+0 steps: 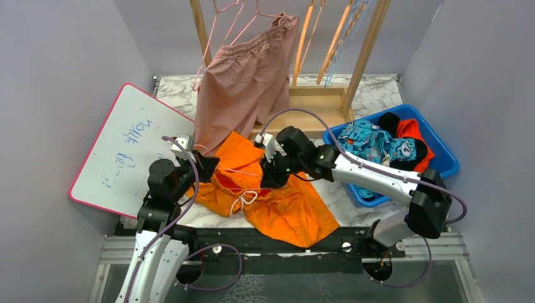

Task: Remove the shorts from the hanger
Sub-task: Remove the shorts from the clothes rod.

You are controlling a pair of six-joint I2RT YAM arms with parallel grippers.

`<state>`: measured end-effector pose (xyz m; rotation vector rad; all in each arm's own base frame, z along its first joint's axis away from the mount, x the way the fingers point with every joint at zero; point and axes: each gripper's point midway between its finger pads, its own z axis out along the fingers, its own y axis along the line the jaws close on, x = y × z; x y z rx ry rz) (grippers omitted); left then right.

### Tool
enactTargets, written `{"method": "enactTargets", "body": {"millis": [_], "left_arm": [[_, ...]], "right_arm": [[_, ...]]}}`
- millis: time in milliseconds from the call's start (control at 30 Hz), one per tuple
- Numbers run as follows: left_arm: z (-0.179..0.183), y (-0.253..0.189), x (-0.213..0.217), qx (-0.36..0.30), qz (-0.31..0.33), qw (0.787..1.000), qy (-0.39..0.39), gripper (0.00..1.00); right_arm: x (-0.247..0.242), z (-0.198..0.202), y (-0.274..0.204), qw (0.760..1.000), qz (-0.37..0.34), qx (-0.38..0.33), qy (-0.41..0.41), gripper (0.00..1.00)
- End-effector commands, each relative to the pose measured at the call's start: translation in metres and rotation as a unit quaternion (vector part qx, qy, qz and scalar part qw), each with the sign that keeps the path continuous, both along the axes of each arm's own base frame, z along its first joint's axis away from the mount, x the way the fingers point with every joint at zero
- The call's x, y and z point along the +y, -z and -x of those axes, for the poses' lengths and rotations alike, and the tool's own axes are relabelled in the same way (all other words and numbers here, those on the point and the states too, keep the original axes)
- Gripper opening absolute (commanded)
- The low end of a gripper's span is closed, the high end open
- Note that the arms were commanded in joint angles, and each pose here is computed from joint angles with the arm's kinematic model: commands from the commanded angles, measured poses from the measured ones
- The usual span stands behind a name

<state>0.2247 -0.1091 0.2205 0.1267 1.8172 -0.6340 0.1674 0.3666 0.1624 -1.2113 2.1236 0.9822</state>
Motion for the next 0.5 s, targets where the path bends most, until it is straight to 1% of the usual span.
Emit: {"method": "enactTargets", "body": {"millis": [0,33,67,100,167,267,333,400,467], "left_arm": [[-0.004,-0.005,0.003,-0.016,-0.005,1.0,-0.008,0.03],[-0.005,-0.004,0.004,-0.014,-0.006,1.0,-0.012,0.05],[-0.005,-0.003,0.005,-0.013,-0.006,1.0,-0.014,0.09],[-0.005,-0.004,0.005,-0.013,-0.007,1.0,-0.014,0.17],[-0.005,-0.003,0.005,-0.013,-0.007,1.0,-0.014,0.3],[-0.005,-0.004,0.005,-0.015,-0.007,1.0,-0.013,0.56],[-0.004,-0.005,0.004,-0.017,-0.006,1.0,-0.01,0.7],[-0.003,-0.006,0.004,-0.019,-0.006,1.0,-0.008,0.77],[-0.003,-0.007,0.004,-0.021,-0.005,1.0,-0.009,0.81]], "right_arm": [[0.001,-0.009,-0.013,0.999,-0.029,-0.011,0.039,0.1],[0.001,-0.006,-0.016,0.999,-0.04,-0.011,0.035,0.04],[0.0,-0.004,-0.018,0.998,-0.047,-0.011,0.033,0.02],[-0.001,-0.002,-0.019,0.998,-0.051,-0.011,0.033,0.01],[-0.006,0.0,-0.02,0.998,-0.051,-0.014,0.039,0.01],[-0.017,0.001,-0.018,0.997,-0.044,-0.017,0.055,0.01],[-0.025,0.001,-0.022,0.996,-0.046,-0.024,0.071,0.01],[-0.033,-0.001,-0.023,0.994,-0.046,-0.031,0.092,0.01],[-0.041,-0.002,-0.026,0.992,-0.048,-0.034,0.111,0.01]]}}
